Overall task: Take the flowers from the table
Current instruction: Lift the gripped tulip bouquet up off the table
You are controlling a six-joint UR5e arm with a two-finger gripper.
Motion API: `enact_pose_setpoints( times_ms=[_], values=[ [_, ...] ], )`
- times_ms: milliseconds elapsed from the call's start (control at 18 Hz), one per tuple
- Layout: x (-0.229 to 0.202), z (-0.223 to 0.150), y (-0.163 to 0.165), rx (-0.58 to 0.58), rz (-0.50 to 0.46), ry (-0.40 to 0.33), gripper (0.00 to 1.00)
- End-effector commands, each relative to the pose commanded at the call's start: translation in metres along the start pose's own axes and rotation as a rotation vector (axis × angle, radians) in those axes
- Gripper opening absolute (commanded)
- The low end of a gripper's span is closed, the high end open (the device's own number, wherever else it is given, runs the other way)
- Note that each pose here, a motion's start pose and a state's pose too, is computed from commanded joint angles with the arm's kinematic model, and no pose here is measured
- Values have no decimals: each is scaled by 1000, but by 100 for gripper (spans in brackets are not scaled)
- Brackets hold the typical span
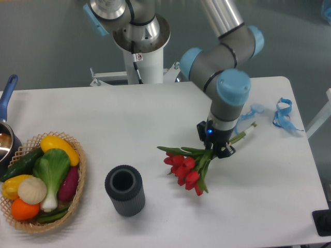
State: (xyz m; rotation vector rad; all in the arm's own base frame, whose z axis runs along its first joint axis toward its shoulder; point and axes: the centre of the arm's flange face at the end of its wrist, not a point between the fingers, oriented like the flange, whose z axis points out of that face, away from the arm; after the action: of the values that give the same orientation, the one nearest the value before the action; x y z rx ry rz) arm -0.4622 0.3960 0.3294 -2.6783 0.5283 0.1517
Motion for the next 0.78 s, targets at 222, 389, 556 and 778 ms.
enact_pose_setpoints(
  times_ms=[222, 389, 556, 778],
  values=[
    [-10, -65, -24, 303, -101, -73, 33],
    [-5, -88, -39, 454, -125, -72, 33],
    [-3, -104, -49, 573, -184, -50, 33],
    [-7, -122, -43, 733, -275, -12, 33]
  ],
)
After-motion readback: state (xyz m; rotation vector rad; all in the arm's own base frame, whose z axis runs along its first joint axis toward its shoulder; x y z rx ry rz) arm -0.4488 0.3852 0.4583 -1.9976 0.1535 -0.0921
